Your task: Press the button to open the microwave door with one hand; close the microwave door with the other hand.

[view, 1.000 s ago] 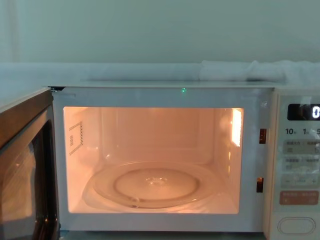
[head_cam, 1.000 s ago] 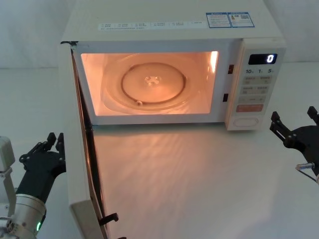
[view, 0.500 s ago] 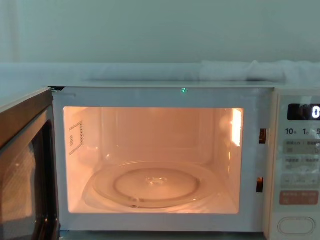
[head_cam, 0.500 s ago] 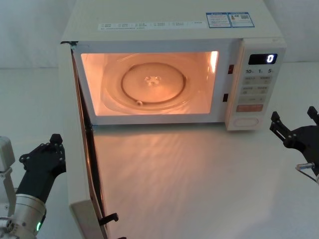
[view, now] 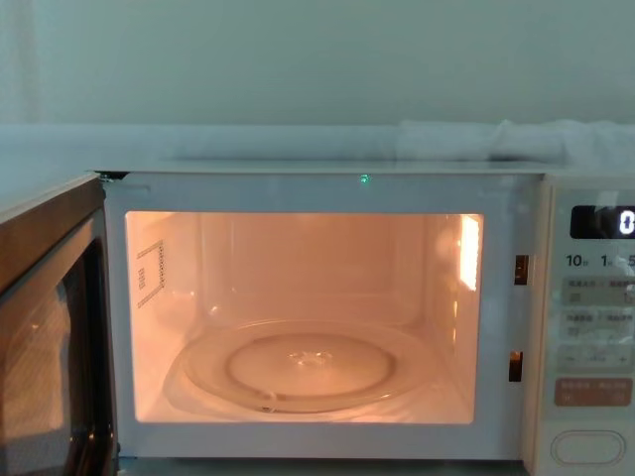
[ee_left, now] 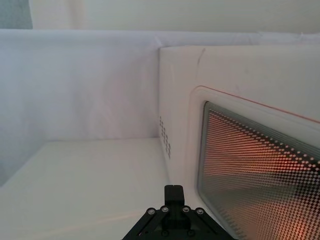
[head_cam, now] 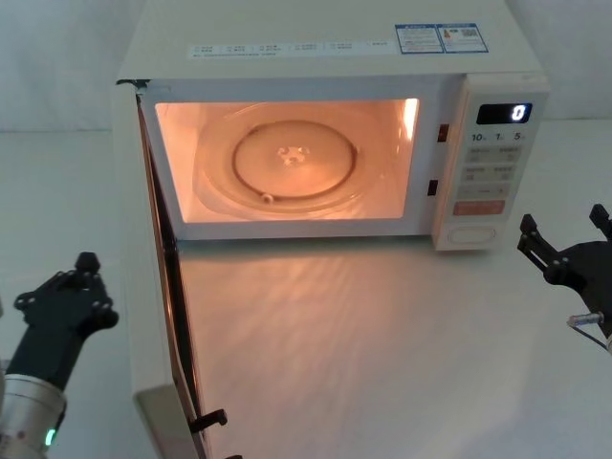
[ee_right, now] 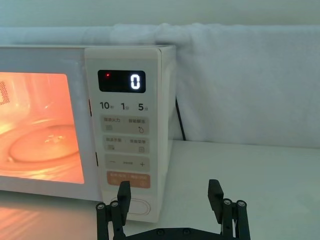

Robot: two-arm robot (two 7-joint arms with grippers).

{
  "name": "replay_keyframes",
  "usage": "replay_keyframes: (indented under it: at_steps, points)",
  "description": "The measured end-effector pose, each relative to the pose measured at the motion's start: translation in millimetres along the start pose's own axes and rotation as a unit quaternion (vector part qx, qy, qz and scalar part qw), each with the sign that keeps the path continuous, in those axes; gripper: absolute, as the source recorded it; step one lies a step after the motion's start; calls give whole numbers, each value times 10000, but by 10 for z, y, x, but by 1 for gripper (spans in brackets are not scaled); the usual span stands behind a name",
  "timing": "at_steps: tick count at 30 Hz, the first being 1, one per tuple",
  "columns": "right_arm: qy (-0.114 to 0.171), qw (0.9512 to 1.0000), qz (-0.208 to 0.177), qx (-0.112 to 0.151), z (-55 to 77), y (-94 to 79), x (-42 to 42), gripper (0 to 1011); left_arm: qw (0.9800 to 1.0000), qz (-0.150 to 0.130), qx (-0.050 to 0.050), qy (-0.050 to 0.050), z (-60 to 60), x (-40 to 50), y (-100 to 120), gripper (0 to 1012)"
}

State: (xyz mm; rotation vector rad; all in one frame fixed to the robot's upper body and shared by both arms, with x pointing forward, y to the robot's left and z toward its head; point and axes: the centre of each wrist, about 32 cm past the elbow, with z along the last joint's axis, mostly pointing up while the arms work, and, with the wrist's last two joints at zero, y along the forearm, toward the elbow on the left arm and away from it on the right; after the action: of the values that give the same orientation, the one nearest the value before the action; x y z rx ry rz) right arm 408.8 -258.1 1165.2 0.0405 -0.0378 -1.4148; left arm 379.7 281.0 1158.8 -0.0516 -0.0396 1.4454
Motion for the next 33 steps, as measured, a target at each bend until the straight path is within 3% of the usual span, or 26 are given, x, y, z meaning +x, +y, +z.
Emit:
replay_keyframes:
  at_steps: [4,8,13,15,18,24,26,31,32,33]
  points:
    - [0,10000,0,0,0,0,0,1000,10000,-33,-20,-48,18,101,51,0]
    - [0,10000,0,0,0,0,0,1000,9997,-194,-64,-160,39,262,106,0]
    - [0,10000,1,0,0,0,0,1000,9979,-556,-202,-247,79,523,160,0]
    - [0,10000,1,0,0,0,0,1000,9974,-636,-253,-246,88,585,170,0]
    - [0,10000,1,0,0,0,0,1000,9954,-869,-386,-141,137,748,188,0]
    - [0,10000,0,-1,0,0,0,1000,9909,-1265,-466,-9,247,927,183,0]
    - [0,10000,1,-1,0,0,0,1000,9894,-1373,-478,43,287,951,171,0]
    - [0,10000,1,0,0,0,0,1000,9831,-1733,-533,259,399,947,104,0]
    - [0,10000,1,0,0,0,0,1000,9802,-1867,-562,336,431,925,70,0]
    - [0,10000,1,0,0,0,0,1000,9789,-1927,-574,376,444,910,54,0]
